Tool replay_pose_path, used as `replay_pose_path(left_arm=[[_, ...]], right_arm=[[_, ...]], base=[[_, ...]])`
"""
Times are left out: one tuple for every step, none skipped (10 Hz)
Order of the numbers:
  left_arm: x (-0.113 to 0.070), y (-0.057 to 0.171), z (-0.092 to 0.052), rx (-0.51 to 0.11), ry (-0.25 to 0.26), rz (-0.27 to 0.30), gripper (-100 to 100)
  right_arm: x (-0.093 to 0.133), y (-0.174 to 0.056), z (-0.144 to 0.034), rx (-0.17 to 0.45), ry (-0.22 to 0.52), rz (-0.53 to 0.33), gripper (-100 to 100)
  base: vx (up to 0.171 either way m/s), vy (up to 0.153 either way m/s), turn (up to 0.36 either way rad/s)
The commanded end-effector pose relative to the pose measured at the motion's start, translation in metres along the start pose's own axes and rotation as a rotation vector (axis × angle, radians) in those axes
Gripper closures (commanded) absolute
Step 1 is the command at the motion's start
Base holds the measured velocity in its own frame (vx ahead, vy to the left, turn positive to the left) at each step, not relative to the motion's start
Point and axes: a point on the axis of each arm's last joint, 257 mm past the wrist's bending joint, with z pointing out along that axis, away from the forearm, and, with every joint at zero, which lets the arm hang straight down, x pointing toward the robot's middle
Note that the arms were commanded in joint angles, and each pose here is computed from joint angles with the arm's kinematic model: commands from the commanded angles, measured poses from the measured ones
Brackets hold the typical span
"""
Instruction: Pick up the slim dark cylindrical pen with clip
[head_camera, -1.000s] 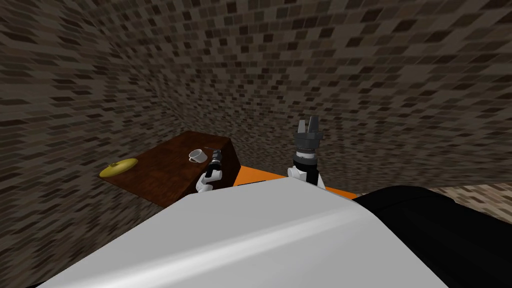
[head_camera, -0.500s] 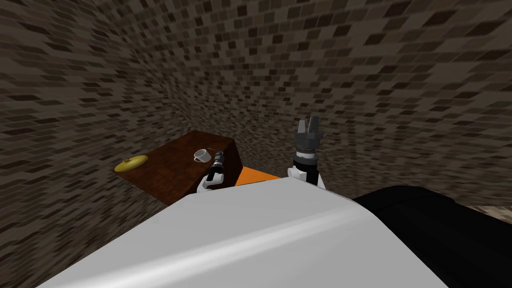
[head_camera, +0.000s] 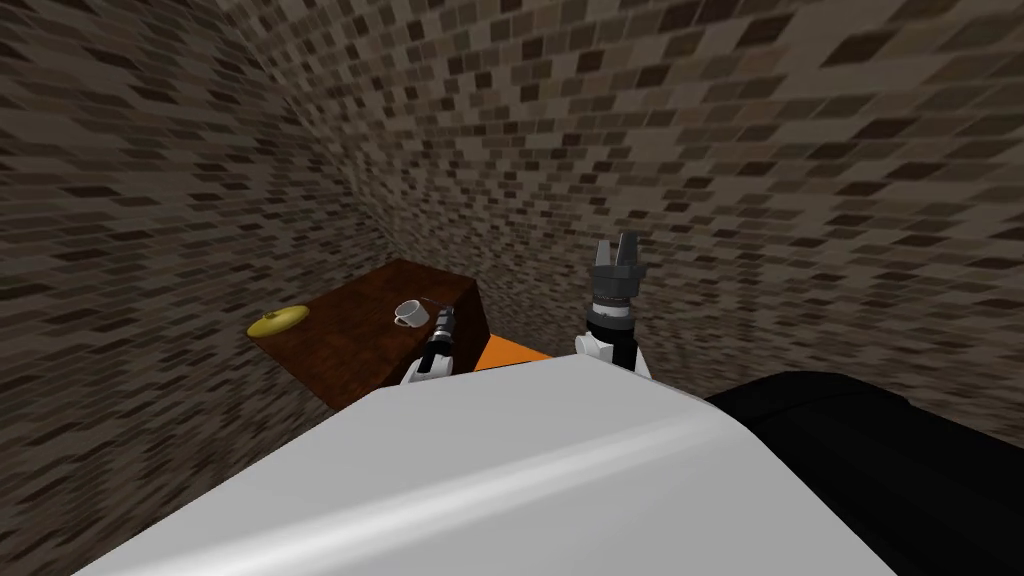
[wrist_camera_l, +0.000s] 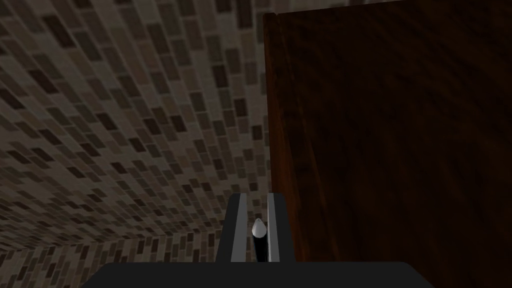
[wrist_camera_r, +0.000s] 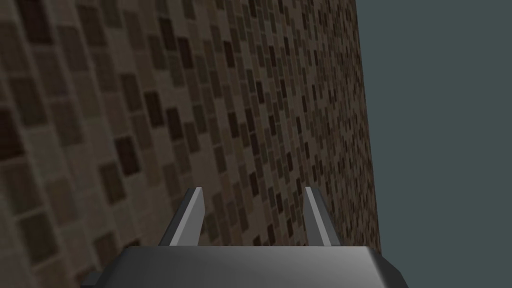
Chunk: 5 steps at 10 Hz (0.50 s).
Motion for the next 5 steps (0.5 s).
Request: replay_pose_path(left_arm=[[0.014,-0.001,-0.013,-0.002,0.023,-0.004,100],[0.025,-0.002,-0.02,0.0,0.037,-0.008,100],[0.025,-0.005,-0.02,0.005,0.037,-0.008,100],[0.024,-0.002,-0.019,0.002,0.034,-0.007,100],[0.024,-0.003,-0.019,0.003,0.035,-0.007,0]], right_arm=[[0.0,0.0,0.0,0.0,0.0,0.0,0],[0.0,0.0,0.0,0.0,0.0,0.0,0],[0.0,0.0,0.0,0.0,0.0,0.0,0],[0.0,0.0,0.0,0.0,0.0,0.0,0],[0.0,0.0,0.0,0.0,0.0,0.0,0]], base=[[0.062,0.015,0.176],[0.082,0.012,0.187],[0.062,0.009,0.052],[0.023,0.005,-0.003],[0.005,0.001,0.0]])
